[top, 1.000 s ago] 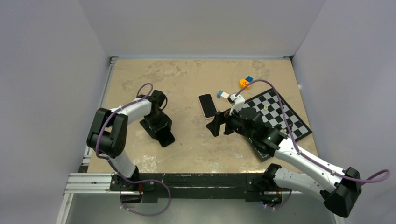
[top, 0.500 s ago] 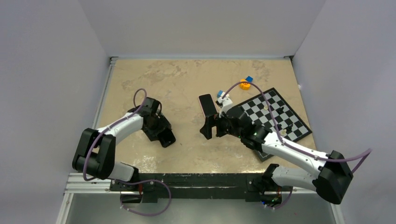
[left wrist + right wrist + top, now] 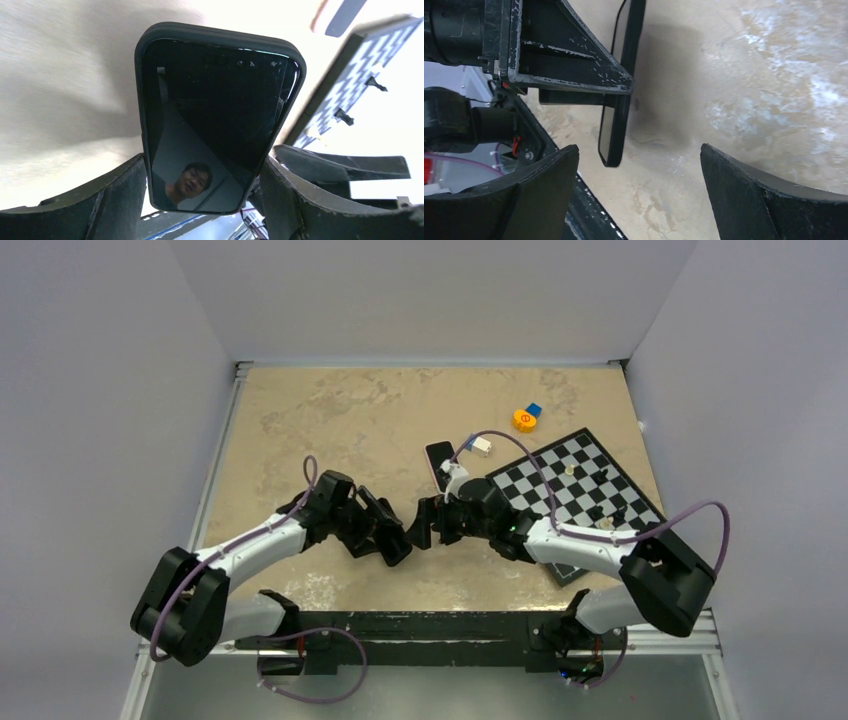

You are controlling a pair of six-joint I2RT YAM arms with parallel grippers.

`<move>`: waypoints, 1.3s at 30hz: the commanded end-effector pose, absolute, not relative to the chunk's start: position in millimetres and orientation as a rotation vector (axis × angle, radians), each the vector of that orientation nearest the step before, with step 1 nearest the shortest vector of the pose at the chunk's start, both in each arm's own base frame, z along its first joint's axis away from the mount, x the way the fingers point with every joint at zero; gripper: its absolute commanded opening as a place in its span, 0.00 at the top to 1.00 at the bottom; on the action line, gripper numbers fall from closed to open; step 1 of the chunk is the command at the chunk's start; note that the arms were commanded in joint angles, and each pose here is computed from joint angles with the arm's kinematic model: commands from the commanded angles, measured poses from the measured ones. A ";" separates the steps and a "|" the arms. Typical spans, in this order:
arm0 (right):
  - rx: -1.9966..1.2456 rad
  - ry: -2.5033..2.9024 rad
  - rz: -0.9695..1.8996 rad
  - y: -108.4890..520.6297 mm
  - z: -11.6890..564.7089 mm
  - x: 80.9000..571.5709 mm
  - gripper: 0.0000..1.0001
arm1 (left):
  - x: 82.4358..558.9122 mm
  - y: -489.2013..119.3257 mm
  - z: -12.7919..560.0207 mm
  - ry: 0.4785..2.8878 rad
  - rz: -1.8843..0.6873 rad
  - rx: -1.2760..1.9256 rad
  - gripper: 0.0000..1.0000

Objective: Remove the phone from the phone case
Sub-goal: Pick up the phone at the center of the board.

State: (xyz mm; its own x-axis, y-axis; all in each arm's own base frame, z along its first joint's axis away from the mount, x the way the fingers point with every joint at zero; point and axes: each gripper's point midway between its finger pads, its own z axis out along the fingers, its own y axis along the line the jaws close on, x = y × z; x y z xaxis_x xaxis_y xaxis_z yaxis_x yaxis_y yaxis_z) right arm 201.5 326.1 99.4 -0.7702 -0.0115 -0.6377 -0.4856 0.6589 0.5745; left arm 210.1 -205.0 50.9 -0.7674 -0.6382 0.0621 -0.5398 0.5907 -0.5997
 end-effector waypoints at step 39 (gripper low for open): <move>-0.380 1.826 1.311 289.3 250.4 206.0 1.00 | 227.7 -207.6 246.8 1.968 -1.095 -0.120 0.17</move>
